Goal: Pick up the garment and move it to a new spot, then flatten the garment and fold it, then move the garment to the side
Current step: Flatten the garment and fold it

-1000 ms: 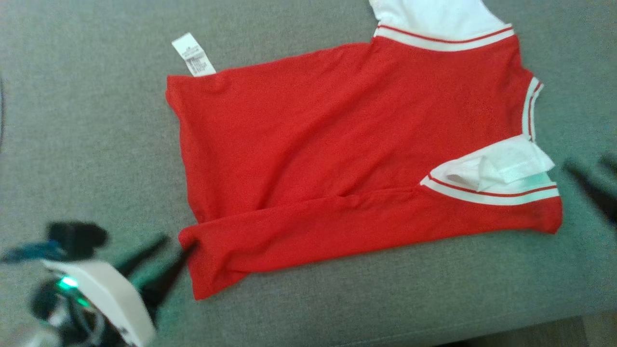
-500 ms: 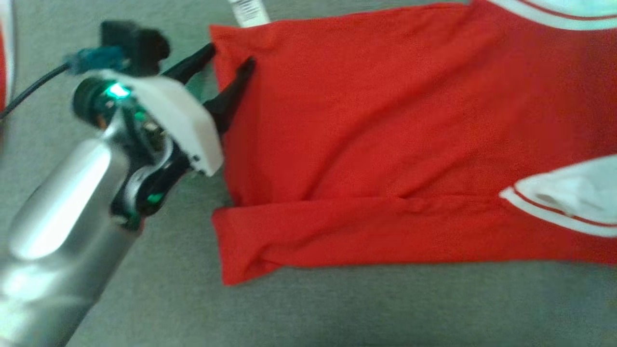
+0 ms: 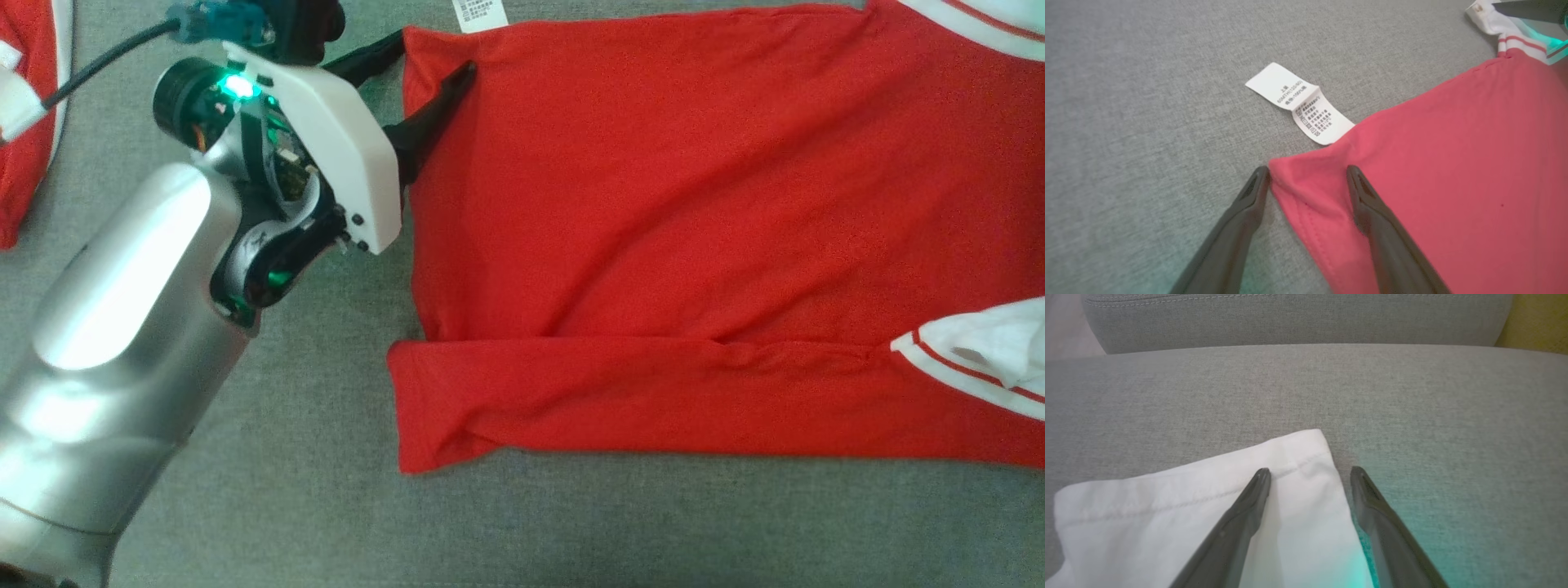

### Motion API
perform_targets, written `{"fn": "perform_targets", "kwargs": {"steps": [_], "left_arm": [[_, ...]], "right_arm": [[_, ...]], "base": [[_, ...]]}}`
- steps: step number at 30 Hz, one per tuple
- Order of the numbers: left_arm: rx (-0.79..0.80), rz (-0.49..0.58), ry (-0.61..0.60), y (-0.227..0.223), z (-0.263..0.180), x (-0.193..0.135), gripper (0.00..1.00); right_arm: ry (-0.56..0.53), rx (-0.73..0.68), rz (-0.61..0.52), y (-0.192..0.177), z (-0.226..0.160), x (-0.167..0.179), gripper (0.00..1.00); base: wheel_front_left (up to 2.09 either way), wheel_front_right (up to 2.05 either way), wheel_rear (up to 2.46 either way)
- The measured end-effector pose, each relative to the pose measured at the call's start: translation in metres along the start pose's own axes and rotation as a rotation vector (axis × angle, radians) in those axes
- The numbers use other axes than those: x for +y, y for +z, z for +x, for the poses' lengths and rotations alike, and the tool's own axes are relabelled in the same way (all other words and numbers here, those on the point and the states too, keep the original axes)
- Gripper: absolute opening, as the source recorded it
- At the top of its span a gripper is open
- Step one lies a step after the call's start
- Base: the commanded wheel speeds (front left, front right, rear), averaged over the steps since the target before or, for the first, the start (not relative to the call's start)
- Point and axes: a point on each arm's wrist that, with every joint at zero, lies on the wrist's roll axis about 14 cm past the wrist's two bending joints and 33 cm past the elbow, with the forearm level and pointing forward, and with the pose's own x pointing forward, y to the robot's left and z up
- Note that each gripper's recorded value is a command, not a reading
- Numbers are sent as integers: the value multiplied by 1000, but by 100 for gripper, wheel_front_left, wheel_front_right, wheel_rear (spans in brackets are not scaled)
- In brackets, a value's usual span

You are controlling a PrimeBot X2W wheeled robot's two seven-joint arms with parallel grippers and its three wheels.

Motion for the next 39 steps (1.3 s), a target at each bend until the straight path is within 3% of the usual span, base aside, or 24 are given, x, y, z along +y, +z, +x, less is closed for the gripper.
{"fn": "perform_targets", "kwargs": {"steps": [8, 9, 10, 11, 23, 30, 39], "left_arm": [[46, 33, -6, 1, 3, 2, 100], [48, 30, -14, 1, 3, 1, 73], [49, 27, -21, 1, 4, 0, 22], [47, 22, -24, 2, 4, 0, 0], [-43, -28, -84, 18, 6, -12, 0], [-148, -61, -114, 25, -15, -24, 0], [-274, -99, -176, 23, -50, -61, 0]], "right_arm": [[-25, 21, 5, -1, 4, -8, 100], [-21, 23, 8, -2, 4, -7, 100], [-16, 25, 13, -3, 4, -5, 87], [-9, 25, 23, -3, 4, -4, 0], [99, -104, 108, 27, -10, 18, 0], [155, -299, 115, 72, -65, 11, 0], [158, -211, 147, -9, -126, -1, 0]], "base": [[0, 0, 0], [0, 0, 0], [0, 0, 0], [0, 0, 0], [0, 0, 0], [0, 0, 0], [0, 0, 0]]}}
